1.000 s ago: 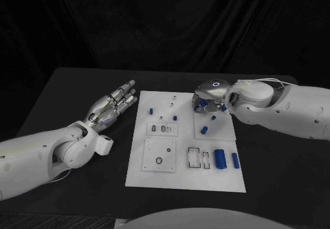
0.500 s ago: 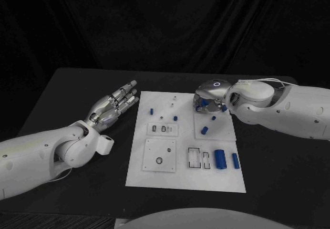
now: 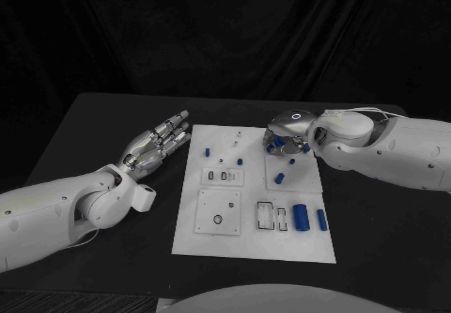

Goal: Assemble the parts on the task board

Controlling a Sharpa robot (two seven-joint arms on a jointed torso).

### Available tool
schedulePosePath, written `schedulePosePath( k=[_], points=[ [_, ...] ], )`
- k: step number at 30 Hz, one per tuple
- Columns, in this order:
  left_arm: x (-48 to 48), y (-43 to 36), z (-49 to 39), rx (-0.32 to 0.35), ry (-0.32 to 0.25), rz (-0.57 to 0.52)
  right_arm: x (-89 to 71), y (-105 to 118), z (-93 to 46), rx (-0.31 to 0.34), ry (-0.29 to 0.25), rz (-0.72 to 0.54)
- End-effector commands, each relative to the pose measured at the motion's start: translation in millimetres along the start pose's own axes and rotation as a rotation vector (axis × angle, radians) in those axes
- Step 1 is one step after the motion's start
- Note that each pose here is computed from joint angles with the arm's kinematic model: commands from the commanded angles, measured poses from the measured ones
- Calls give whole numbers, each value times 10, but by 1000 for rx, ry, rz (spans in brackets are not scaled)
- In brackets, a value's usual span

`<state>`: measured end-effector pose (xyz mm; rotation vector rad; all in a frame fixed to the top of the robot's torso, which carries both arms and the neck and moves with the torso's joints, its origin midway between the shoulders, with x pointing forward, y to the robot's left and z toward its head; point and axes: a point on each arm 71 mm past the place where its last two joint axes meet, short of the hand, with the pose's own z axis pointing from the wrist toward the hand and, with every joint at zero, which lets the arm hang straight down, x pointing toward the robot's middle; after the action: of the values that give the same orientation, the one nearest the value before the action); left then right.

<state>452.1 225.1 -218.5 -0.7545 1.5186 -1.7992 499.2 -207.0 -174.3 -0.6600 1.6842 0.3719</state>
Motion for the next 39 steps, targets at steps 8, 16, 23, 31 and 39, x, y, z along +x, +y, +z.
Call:
schedulePosePath(
  k=[8, 16, 23, 31, 39],
  points=[
    [16, -16, 16, 11, 15, -7, 47, -45, -12, 23, 16, 0],
    [17, -13, 20, 10, 16, -7, 34, -41, -16, 1, -19, 2],
    [16, -11, 20, 9, 16, -7, -24, 7, -8, -46, -98, 10],
    [14, -4, 28, 5, 17, -7, -116, 77, 138, -56, -166, 86],
    [32, 3, 50, 4, 22, -9, -239, 116, 403, -31, -198, 157]
  ],
)
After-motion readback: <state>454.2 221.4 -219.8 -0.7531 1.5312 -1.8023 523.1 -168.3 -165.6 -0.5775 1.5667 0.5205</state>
